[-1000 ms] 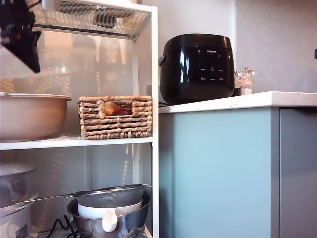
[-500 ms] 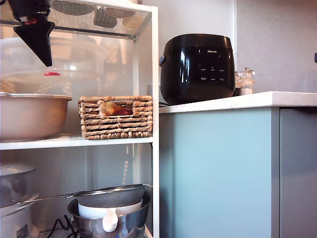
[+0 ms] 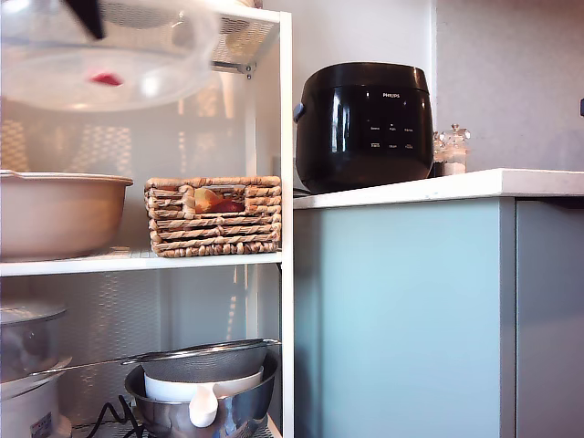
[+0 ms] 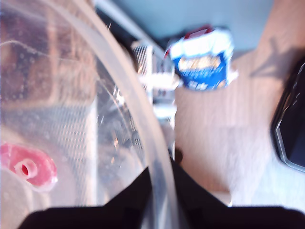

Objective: Pick up the plastic microwave lid from the shelf, then place it on the counter next to you

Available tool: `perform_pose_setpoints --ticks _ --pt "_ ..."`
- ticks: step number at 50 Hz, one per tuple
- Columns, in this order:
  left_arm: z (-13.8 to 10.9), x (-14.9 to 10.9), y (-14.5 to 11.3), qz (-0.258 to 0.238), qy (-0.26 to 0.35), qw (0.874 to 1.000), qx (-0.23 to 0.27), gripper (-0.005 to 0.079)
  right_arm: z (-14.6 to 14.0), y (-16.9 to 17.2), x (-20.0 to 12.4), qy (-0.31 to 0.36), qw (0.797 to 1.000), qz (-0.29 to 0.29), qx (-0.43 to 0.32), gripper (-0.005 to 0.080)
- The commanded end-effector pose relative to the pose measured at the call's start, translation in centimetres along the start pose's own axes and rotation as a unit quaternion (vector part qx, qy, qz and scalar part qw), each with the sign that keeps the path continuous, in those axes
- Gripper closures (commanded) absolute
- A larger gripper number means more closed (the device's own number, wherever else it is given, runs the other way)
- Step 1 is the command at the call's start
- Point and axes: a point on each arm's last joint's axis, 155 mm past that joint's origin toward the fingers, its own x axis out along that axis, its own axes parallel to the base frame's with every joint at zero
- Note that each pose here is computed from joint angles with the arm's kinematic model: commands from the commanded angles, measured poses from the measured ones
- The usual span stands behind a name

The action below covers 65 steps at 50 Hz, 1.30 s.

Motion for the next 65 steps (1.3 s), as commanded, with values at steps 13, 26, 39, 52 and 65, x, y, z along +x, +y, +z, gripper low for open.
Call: perform_pose_setpoints --ticks 13,26,39,52,65 --pt "6.9 -0.3 -5.1 -0.041 -0.082 0.992 0.084 0.0766 0.8 0.2 -0.1 -0.010 1.000 0.002 -0.009 0.0765" --pt "13.2 -0.6 -7.4 -0.066 -0.198 0.967 0.148 0.0766 0.8 0.2 -0.1 -0.009 1.000 0.002 -0.008 0.0764" --pt "18.6 0.8 -7.3 -0.068 -0.292 0.935 0.188 0.0766 0.7 0.2 -0.1 -0.009 1.000 0.001 -0.008 0.0765" --pt "22.9 3.4 -7.7 -0.081 -0.366 0.899 0.227 0.0766 0.7 0.2 -0.1 -0.008 1.000 0.001 -0.004 0.0764" --pt "26.0 6.4 -8.8 -0.098 -0.423 0.865 0.252 0.0767 0.4 0.1 -0.1 -0.002 1.000 0.001 0.000 0.0765"
